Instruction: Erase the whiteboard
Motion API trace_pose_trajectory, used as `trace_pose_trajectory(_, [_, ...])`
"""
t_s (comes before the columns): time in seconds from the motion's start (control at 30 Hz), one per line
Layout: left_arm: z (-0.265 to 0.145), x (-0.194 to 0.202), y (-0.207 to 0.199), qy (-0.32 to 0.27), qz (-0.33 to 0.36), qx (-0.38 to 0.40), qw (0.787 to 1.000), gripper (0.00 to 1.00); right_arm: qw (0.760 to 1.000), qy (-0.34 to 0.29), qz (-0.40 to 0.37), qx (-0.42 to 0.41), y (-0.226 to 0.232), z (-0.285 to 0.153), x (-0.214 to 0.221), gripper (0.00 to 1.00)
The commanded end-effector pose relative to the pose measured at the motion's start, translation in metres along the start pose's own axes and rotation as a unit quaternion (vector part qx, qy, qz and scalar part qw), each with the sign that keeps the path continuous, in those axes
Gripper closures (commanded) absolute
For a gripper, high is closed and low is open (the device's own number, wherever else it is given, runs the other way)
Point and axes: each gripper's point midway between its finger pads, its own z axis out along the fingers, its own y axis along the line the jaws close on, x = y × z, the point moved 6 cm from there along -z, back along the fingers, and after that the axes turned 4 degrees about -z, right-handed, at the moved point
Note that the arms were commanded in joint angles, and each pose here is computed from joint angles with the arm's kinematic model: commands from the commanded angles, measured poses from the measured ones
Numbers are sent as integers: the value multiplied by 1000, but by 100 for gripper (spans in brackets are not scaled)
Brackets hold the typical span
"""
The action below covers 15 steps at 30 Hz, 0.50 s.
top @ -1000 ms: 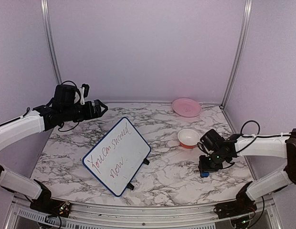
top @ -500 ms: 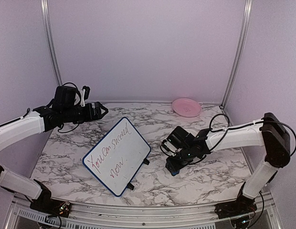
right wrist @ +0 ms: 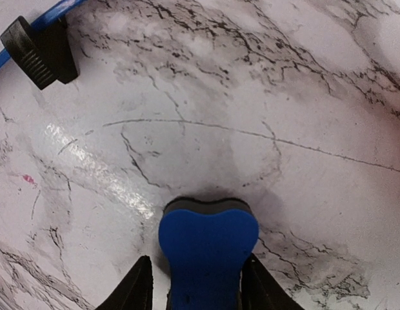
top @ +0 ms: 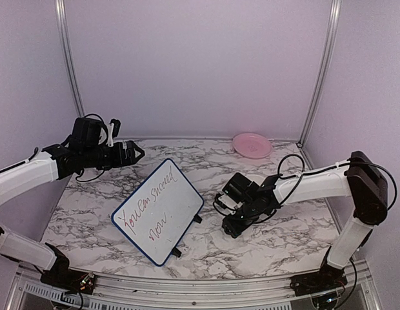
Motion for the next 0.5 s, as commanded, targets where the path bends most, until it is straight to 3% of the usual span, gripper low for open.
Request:
trace_pose_trajectory(0.0, [-5,4,1,9,7,0,1000,1,1000,-16,-7,-7,5,-13,-10,60])
trace_pose_trajectory(0.23, [-6,8,3,19,7,-2,1000,5,1000,-12,-9,11,1,-12,-8,73])
trace_pose_trajectory(0.47, [-12,27,-6,81,-3,70,994,22,998,-57,-34,0,7,-34,-23,83])
